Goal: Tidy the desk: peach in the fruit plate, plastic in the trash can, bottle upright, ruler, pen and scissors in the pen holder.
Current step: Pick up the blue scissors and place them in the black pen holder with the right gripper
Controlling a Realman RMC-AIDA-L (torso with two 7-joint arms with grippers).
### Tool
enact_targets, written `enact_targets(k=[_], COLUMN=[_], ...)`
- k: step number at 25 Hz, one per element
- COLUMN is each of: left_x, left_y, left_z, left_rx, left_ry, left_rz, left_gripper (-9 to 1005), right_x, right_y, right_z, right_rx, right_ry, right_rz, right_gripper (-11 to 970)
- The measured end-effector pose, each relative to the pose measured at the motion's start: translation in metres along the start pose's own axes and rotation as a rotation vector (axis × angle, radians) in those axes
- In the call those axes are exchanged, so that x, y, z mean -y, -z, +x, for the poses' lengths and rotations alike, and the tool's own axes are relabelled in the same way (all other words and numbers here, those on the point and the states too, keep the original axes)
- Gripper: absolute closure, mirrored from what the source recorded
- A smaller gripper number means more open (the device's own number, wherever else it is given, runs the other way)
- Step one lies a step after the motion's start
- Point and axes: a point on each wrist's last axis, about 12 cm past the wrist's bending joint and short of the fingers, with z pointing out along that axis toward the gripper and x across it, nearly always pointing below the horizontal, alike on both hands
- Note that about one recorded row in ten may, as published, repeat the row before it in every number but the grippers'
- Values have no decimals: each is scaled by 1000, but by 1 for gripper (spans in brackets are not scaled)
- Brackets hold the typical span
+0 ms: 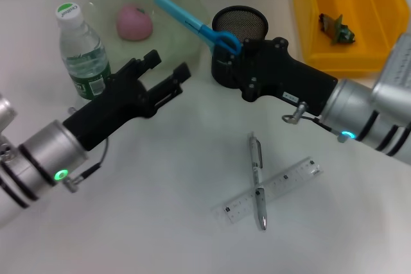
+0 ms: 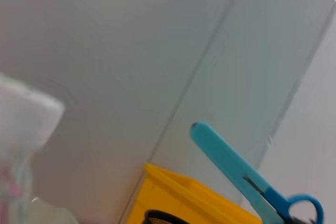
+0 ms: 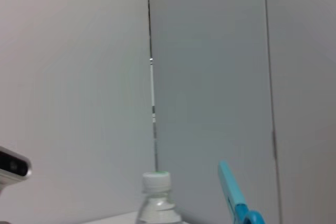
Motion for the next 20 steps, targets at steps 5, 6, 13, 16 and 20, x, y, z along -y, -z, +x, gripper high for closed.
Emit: enact_targets(k=[5,6,13,16,20], left_x=[-6,-7,-14,-15,-14], left_y=[19,22,38,39,34], left_z=[-6,-7,-8,-8,-9], left_rx=[-32,-32,-43,-54,-67], left_ry=[-166,-190,-311,-326,-337], left_rz=[49,47,15,23,48], left_gripper=[194,194,194,194,194], right_x=[8,12,29,42,55], right_y=[14,19,37,43,47], right_z=[-7,-10,-21,-29,-43], right_rx=[-18,-37,-161,-257,-369], right_ry=[-68,-87,-134,-126,-97], right_rz=[-87,-114,-198,-213,-244], right_gripper=[881,881,877,876,874])
